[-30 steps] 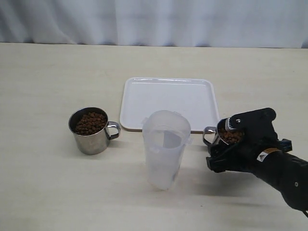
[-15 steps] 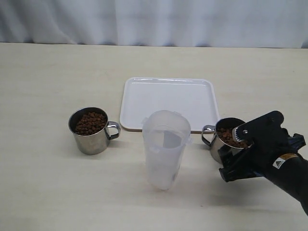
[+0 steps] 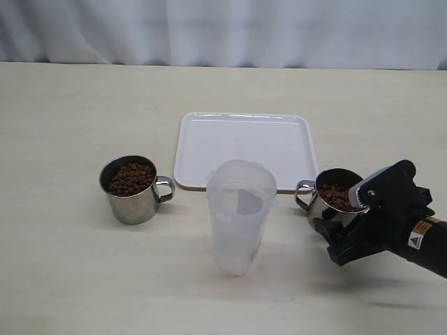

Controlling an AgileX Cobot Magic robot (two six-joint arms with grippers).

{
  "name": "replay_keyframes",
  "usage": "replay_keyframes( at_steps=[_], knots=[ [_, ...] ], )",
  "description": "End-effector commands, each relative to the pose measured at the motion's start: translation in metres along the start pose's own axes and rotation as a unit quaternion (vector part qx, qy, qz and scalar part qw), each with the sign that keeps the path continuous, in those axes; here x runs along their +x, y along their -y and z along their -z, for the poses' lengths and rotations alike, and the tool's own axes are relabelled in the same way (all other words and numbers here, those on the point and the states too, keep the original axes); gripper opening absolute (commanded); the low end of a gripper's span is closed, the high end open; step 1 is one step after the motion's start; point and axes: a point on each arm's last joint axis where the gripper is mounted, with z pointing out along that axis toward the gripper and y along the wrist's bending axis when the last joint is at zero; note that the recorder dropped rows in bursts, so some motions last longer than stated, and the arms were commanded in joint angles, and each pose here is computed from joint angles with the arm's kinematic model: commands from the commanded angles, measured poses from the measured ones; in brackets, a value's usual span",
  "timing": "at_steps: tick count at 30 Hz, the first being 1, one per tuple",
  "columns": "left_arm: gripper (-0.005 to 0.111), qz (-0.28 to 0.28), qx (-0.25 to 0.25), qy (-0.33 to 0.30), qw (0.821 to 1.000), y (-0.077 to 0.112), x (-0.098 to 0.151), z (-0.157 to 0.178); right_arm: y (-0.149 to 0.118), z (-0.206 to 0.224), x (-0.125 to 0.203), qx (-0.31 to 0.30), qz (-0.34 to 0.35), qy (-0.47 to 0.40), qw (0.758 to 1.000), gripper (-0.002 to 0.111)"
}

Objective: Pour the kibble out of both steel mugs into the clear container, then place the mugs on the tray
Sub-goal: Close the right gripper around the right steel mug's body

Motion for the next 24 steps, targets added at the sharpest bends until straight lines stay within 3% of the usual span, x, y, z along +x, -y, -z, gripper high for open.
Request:
replay_keyframes(
  at_steps=[1, 16, 24],
  knots=[
    [0.000, 0.005, 0.000, 0.007, 1.000, 0.000, 0.000, 0.000, 0.000, -0.010, 0.008, -0.019, 0.008, 0.031, 0.999, 0.108],
    [0.000, 0.005, 0.000, 0.007, 1.000, 0.000, 0.000, 0.000, 0.013, -0.016, 0.020, -0.033, -0.037, 0.107, 0.993, 0.108],
    [0.000, 0.005, 0.000, 0.007, 1.000, 0.000, 0.000, 0.000, 0.010, -0.023, 0.032, -0.043, -0.052, 0.084, 0.994, 0.108]
  ],
)
